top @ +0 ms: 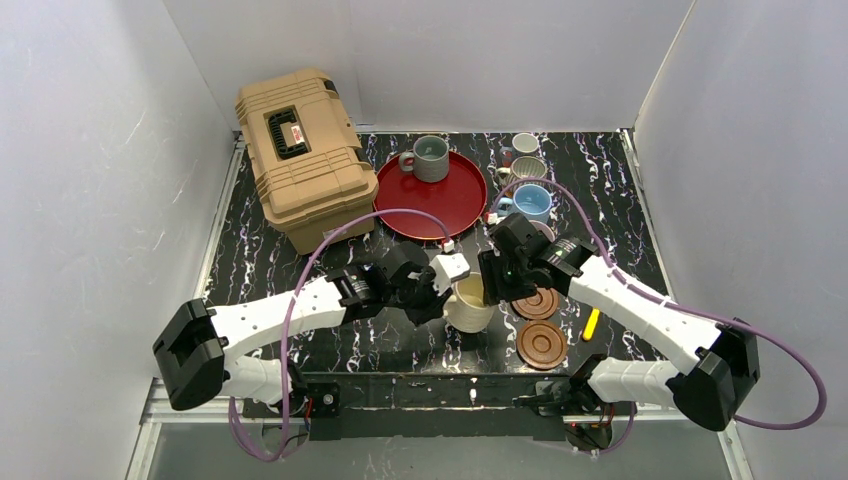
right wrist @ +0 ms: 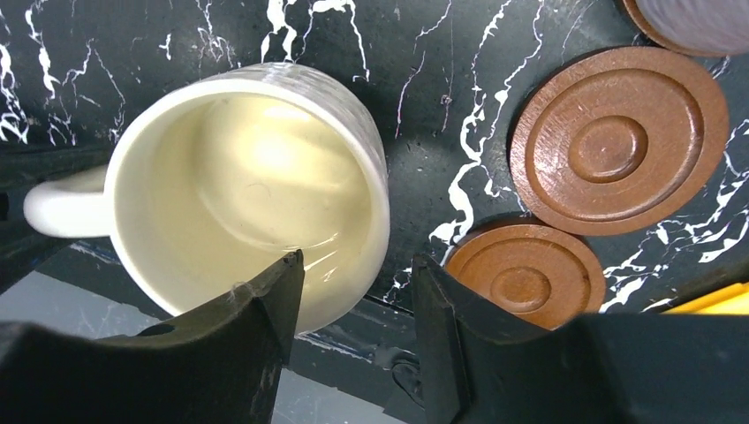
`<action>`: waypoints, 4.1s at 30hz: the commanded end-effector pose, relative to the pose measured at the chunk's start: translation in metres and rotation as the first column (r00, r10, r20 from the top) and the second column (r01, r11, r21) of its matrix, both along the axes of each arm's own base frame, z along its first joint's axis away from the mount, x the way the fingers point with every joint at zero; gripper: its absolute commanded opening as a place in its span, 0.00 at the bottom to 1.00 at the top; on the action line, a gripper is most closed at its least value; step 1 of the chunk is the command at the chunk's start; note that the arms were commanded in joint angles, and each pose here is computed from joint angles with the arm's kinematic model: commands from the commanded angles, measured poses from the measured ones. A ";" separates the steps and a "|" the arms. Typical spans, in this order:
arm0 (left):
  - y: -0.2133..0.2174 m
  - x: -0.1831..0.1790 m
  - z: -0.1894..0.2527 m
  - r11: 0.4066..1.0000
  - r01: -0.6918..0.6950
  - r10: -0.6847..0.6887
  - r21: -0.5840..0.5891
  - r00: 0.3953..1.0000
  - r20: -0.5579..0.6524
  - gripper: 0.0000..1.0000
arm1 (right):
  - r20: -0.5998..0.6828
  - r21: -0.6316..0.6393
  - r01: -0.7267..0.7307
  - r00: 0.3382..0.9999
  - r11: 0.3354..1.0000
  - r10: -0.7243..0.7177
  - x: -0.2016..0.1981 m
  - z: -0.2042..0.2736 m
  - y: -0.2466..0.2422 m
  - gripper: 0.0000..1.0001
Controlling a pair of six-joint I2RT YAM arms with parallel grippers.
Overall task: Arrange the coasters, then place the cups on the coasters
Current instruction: Place the cup on the coaster.
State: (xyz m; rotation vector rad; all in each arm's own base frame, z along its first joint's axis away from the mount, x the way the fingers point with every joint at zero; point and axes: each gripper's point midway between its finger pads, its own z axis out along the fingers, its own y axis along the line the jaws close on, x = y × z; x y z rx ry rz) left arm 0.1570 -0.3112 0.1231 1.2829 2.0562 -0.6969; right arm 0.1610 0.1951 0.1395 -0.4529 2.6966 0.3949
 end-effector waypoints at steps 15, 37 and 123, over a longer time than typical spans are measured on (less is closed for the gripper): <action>-0.020 -0.002 0.051 0.984 0.065 -0.042 -0.168 0.990 0.134 0.00 | 0.042 0.028 0.160 0.986 0.987 -0.161 0.027 -0.008 0.005 0.31; 0.027 0.031 0.095 0.960 -0.171 0.209 -0.220 0.964 0.164 0.98 | 0.247 -0.271 0.246 0.952 0.931 -0.180 0.070 0.026 -0.098 0.01; -0.120 0.035 0.015 0.964 0.191 -0.179 -0.184 0.981 0.079 0.00 | 0.193 -0.171 0.134 0.976 0.976 -0.100 0.073 0.037 -0.096 0.10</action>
